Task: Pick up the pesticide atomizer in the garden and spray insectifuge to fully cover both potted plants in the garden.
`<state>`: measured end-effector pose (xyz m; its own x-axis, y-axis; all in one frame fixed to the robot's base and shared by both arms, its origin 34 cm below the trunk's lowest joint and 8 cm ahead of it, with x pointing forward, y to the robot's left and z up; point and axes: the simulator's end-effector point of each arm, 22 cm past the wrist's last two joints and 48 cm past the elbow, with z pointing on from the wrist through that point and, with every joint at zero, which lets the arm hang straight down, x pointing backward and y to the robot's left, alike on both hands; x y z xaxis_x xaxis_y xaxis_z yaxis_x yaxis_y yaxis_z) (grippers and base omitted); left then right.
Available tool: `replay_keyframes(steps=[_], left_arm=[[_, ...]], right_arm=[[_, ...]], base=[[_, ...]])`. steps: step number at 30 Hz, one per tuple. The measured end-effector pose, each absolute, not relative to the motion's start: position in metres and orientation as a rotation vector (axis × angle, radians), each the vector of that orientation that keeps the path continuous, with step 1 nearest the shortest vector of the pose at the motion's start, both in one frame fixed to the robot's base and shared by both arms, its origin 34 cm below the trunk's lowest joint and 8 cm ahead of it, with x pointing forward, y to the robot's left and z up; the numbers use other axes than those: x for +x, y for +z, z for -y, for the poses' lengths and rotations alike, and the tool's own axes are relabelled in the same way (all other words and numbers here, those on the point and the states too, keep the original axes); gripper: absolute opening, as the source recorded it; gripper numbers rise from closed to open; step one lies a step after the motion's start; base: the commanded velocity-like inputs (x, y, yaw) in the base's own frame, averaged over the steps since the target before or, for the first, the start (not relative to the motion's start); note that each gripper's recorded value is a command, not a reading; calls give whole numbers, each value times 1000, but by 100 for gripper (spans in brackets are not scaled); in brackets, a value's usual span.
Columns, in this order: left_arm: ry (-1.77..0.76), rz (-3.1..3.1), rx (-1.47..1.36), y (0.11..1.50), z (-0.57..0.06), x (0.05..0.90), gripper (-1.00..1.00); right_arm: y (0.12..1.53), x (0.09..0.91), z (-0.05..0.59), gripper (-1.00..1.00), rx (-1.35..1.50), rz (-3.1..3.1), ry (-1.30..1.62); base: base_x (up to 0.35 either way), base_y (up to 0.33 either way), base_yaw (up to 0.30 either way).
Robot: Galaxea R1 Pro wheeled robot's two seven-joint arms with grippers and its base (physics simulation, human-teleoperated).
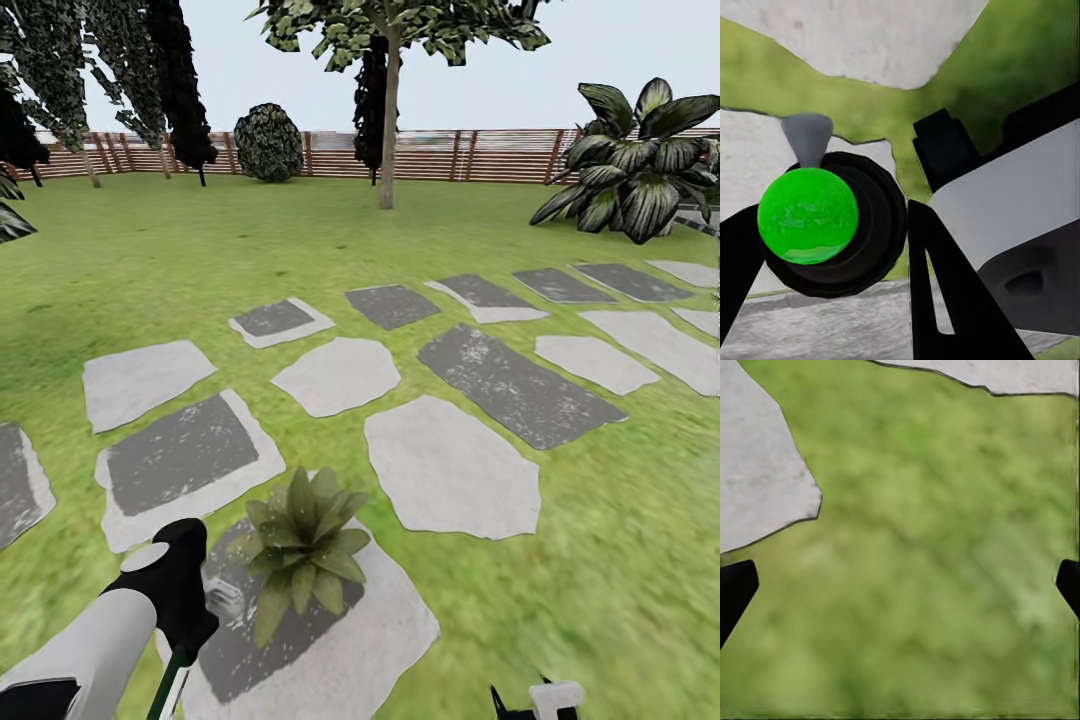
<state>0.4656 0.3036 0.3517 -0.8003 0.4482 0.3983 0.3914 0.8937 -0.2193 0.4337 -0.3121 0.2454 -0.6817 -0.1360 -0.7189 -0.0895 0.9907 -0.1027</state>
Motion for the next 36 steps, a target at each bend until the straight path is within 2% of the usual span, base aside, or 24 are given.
replay_keyframes(steps=[7, 13, 21, 28, 36], left_arm=[[176, 2612, -611, 352, -303, 466, -100], [182, 2612, -616, 352, -299, 466, -100], [191, 2603, -654, 351, -283, 467, -100], [208, 2599, -677, 350, -269, 471, -100], [207, 2571, -679, 345, -270, 461, -100]], right_arm=[[245, 434, 309, 100, -154, -2325, -69], [245, 434, 308, 100, -154, -2325, -68], [245, 434, 308, 100, -153, -2325, -68], [242, 431, 308, 100, -151, -2334, -70], [241, 430, 308, 100, -150, -2337, -70]], base=[[-81, -203, 203], [-3, -35, 232], [10, -1, 19], [224, 0, 0], [20, 0, 0]])
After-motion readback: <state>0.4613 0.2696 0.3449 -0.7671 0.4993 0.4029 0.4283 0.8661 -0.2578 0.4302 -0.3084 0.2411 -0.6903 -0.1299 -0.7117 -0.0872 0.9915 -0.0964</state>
